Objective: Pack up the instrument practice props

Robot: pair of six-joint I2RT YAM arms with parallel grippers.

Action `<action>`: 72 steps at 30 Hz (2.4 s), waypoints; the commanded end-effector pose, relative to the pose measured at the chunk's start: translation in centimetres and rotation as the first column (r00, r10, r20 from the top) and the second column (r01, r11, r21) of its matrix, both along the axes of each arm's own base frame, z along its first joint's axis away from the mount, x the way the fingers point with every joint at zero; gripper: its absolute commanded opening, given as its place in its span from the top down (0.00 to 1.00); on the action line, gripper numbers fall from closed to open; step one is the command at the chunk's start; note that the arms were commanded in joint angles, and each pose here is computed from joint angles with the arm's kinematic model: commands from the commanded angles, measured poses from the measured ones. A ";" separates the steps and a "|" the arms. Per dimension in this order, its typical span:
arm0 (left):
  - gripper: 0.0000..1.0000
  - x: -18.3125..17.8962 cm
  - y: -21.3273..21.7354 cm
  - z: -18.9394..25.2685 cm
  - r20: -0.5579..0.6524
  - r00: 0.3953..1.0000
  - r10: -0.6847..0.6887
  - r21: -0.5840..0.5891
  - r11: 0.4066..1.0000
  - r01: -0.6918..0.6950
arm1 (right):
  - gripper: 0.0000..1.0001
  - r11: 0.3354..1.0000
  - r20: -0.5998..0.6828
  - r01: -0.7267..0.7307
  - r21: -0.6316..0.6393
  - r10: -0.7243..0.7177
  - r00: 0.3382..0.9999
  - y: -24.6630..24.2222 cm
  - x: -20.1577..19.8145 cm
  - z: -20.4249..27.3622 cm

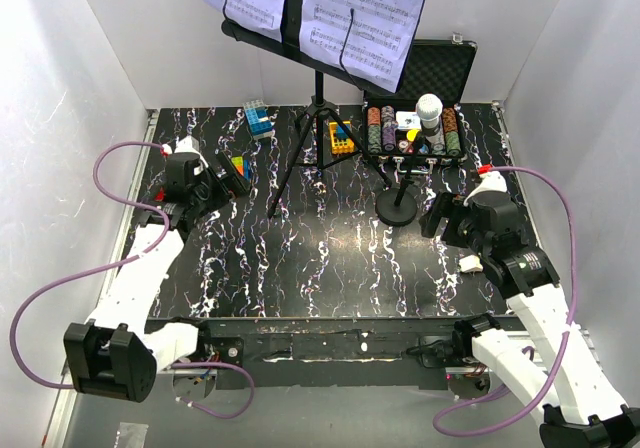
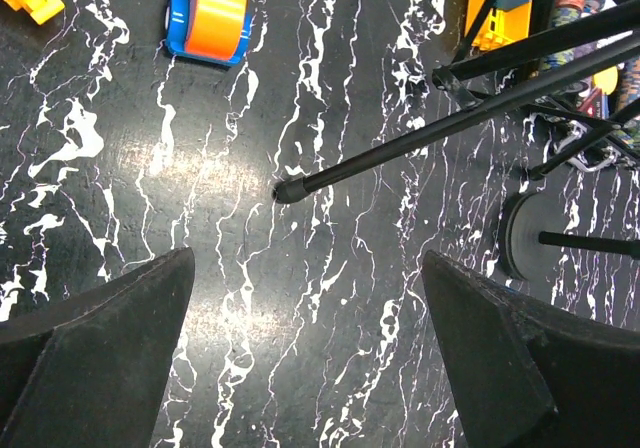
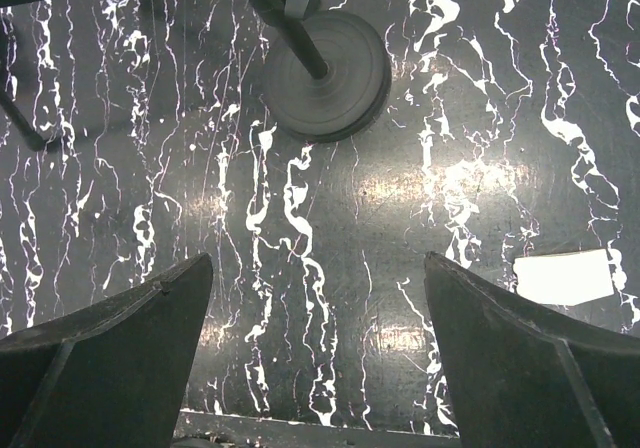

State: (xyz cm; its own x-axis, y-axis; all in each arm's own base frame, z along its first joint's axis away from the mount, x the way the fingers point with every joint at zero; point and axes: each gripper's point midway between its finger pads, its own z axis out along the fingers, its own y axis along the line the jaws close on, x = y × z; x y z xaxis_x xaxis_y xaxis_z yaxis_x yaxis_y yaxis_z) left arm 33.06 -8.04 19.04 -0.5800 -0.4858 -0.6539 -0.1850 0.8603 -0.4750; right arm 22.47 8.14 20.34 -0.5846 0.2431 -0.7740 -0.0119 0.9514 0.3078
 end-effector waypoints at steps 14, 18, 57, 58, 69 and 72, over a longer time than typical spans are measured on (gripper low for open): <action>0.02 -2.4 -1.7 2.8 0.156 0.975 -0.161 -0.011 0.986 0.164 | 0.15 0.999 0.458 -0.022 0.032 0.005 0.889 0.7 4.5 6.7; 0.02 -2.4 -1.7 2.7 0.158 0.973 -0.167 -0.002 0.986 0.169 | 0.23 0.998 0.510 -0.046 -0.053 0.067 0.858 1.5 6.5 6.9; 0.09 -2.9 -3.5 3.8 0.233 0.938 -0.258 -0.035 0.961 0.273 | 0.60 0.996 0.593 0.011 -0.084 0.041 0.804 4.6 16.1 5.9; 0.09 -3.0 -3.5 3.8 0.234 0.937 -0.258 -0.035 0.961 0.273 | 0.62 0.997 0.593 0.011 -0.080 0.038 0.804 4.7 16.2 5.9; 0.10 -3.0 -3.5 3.9 0.227 0.943 -0.245 -0.051 0.963 0.263 | 0.83 0.997 0.599 0.009 -0.080 0.041 0.800 4.6 16.0 6.2; 0.10 -3.0 -3.7 4.1 0.228 0.942 -0.246 -0.062 0.962 0.266 | 0.97 0.996 0.598 0.006 -0.084 0.045 0.800 4.4 15.3 6.3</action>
